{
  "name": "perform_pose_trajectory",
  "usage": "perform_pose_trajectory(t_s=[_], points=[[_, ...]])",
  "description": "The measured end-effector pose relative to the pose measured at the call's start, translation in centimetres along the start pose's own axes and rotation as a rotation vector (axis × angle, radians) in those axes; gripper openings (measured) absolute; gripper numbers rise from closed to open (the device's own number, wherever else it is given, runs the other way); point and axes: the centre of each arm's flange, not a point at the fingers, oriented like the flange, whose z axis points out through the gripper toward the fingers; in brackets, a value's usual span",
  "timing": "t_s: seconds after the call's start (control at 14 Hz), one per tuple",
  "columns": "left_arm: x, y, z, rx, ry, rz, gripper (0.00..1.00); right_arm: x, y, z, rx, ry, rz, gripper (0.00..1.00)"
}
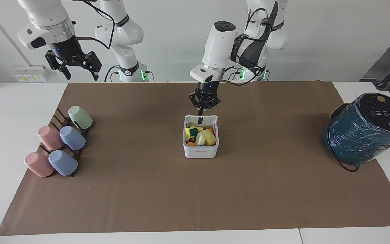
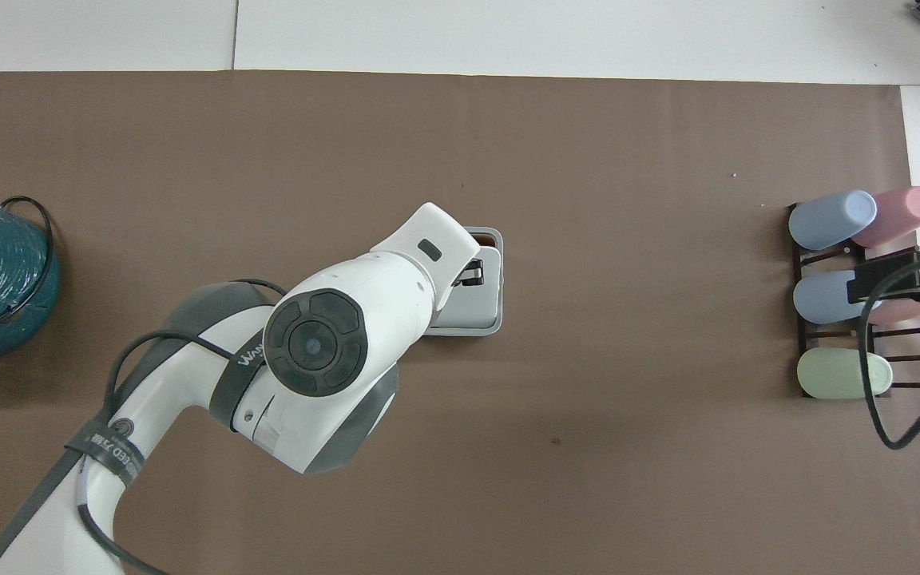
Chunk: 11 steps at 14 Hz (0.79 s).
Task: Close trash can lid
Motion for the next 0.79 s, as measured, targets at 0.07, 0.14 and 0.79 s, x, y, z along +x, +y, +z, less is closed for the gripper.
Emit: perform_pose_trajectory(t_s=[0.07, 0.14, 0.79], points=[[0.5, 0.1, 0.7, 0.001, -0.001, -0.003, 0.01, 0.0, 0.0, 0.0, 0.0, 0.0, 0.0, 1.0], [0.9, 0.4, 1.9, 0.005, -0.007, -0.004, 0.01, 0.0, 0.0, 0.0, 0.0, 0.0, 0.0, 1.0], [1.5, 0.9, 6.9, 0.019, -0.034, -0.004, 0.01, 0.0, 0.0, 0.0, 0.0, 0.0, 0.0, 1.0]])
